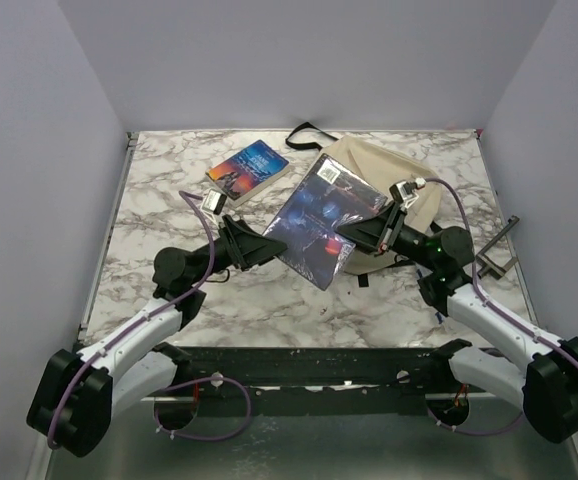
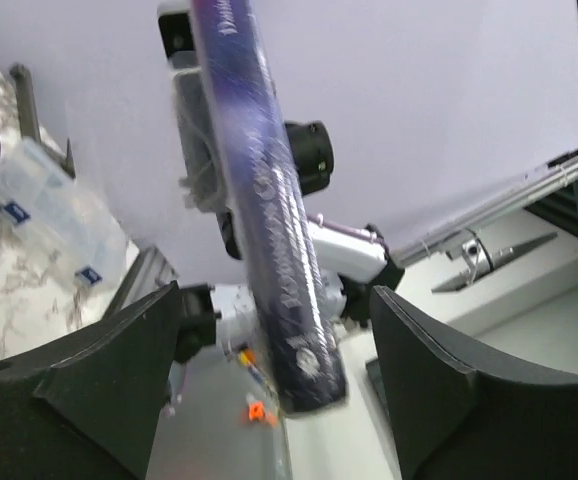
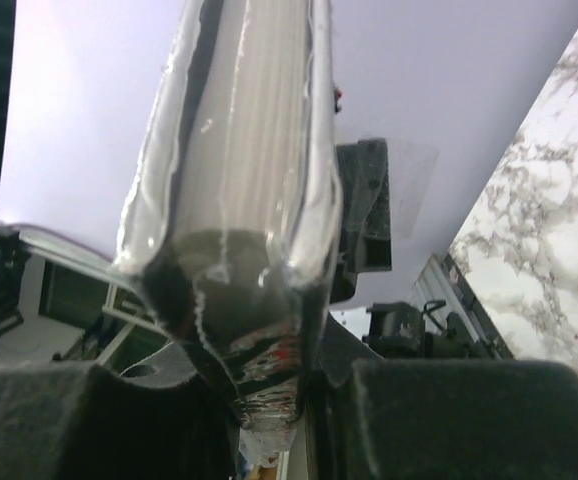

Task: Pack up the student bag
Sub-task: Pick up the book from the center of the board, then place the book in the student bag.

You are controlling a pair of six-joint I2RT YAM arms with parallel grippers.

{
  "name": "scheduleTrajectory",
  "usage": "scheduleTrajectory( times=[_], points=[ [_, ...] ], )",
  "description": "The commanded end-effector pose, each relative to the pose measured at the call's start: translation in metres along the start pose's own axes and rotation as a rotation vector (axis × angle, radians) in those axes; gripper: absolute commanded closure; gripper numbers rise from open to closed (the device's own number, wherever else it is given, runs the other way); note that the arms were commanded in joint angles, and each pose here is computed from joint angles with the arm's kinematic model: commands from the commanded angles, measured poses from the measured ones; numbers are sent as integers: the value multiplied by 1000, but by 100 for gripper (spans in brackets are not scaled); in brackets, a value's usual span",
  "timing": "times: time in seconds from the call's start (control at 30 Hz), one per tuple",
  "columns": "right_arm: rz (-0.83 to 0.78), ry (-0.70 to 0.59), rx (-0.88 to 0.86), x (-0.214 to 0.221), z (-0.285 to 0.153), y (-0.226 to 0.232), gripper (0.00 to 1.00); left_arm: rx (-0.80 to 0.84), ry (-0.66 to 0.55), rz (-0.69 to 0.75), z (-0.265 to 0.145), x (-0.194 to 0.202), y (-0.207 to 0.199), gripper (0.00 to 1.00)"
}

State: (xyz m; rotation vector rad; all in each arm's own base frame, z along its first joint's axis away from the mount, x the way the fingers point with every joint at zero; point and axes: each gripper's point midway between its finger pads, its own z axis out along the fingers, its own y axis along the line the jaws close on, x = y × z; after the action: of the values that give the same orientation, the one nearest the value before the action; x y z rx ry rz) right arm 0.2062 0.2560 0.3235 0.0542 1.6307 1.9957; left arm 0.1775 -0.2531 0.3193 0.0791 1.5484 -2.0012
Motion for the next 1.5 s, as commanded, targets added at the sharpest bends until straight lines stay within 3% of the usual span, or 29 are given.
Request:
scheduleTrajectory(
  times=[0.0,0.17,0.43,0.53,0.73,0.83,0.93,1.07,1.17,1.3,1.33,1.37,1.47],
  points=[
    [-86,-167,-74,-35,10,36,99,60,-187,43,11,-21,-17,20],
    [-115,-268,-5,-49,14,30,99,43,-316,48,25,-28,-18,21],
    [-184,-448,144,-59,10,21,99,-69,-380,-12,44,-42,3,42],
    [-166,-457,165,-59,11,14,100,-76,-362,-16,52,-42,6,57],
    [-208,-412,304,-56,12,-6,98,-106,-343,3,54,-43,17,96],
    [-245,-379,418,-50,1,-29,72,-144,-369,103,39,-51,21,100],
    [-260,-345,512,-41,-12,-54,45,-280,-408,253,19,-66,29,100],
    [-310,-230,552,-21,-18,-74,21,-457,-469,481,-13,-93,19,100],
    [-429,-118,636,-15,-24,-86,14,-630,-549,638,-49,-113,11,100],
    [-623,29,817,-22,-41,-104,14,-764,-591,777,-85,-123,-2,100],
    [-677,54,863,-28,-45,-106,11,-794,-580,793,-92,-120,0,100],
    [-738,73,910,-36,-47,-107,1,-818,-579,803,-98,-119,4,100],
    [-887,128,1088,-57,-53,-108,0,-924,-640,746,-124,-119,20,100]
  ],
)
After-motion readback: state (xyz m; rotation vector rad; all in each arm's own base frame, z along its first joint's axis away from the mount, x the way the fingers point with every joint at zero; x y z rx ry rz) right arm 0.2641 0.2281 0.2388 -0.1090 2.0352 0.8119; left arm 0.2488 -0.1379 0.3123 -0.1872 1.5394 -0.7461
